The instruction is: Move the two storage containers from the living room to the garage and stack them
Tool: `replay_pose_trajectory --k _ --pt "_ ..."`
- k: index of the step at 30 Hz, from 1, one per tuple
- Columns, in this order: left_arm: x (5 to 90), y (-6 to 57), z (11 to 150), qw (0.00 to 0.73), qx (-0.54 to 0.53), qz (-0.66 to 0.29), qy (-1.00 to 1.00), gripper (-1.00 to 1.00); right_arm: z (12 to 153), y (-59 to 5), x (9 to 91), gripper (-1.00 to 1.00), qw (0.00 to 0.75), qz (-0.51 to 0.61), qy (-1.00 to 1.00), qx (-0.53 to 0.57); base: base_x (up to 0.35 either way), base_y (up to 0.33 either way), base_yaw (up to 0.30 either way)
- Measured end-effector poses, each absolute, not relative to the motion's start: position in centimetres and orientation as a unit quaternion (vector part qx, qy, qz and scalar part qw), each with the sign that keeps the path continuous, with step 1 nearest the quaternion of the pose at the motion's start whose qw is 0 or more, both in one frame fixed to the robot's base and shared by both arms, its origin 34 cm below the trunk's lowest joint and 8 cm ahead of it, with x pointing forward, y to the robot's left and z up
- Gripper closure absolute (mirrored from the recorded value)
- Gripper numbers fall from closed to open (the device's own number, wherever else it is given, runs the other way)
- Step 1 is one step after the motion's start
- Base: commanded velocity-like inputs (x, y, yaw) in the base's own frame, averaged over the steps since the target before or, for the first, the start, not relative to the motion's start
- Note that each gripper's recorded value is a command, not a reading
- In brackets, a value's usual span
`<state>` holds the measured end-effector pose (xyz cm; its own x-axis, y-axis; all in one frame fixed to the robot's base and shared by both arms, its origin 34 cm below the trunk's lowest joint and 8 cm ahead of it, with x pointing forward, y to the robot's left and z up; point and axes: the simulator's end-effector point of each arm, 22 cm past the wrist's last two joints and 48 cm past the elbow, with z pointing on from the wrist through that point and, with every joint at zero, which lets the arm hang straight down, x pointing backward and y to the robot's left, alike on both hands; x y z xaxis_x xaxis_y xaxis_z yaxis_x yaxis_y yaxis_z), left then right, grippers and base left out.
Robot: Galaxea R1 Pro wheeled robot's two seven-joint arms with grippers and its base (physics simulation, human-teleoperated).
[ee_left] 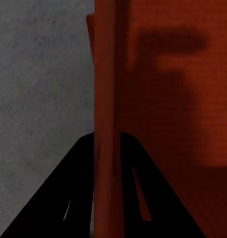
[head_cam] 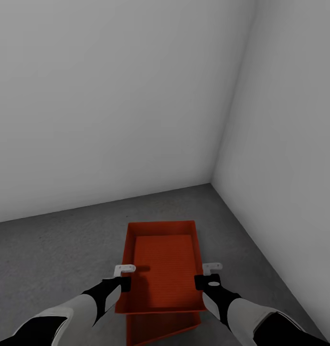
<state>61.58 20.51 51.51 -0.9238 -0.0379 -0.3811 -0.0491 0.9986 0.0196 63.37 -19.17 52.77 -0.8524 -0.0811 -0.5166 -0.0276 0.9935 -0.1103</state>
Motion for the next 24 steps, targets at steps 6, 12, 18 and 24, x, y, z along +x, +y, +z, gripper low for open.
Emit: replay_pose_trajectory --k 6,12,18,24 --pt "61.57 20.47 51.52 0.194 -0.023 0.015 0.981 1.00 52.77 -19.23 63.40 1.00 0.270 -0.050 0.961 -0.029 0.000 -0.015 0.000" --pt "61.57 20.44 51.52 0.194 -0.023 0.015 0.981 1.00 52.77 -19.26 63.40 1.00 0.270 -0.049 0.961 -0.029 0.000 -0.001 0.142" --pt "61.57 20.41 51.52 0.194 -0.023 0.015 0.981 1.00 52.77 -19.28 63.41 1.00 0.271 -0.050 0.961 -0.029 0.000 0.000 0.259" --pt "61.58 20.42 51.53 0.194 -0.023 0.015 0.981 1.00 52.78 -19.27 63.41 1.00 0.270 -0.050 0.961 -0.029 0.000 0.000 0.173"
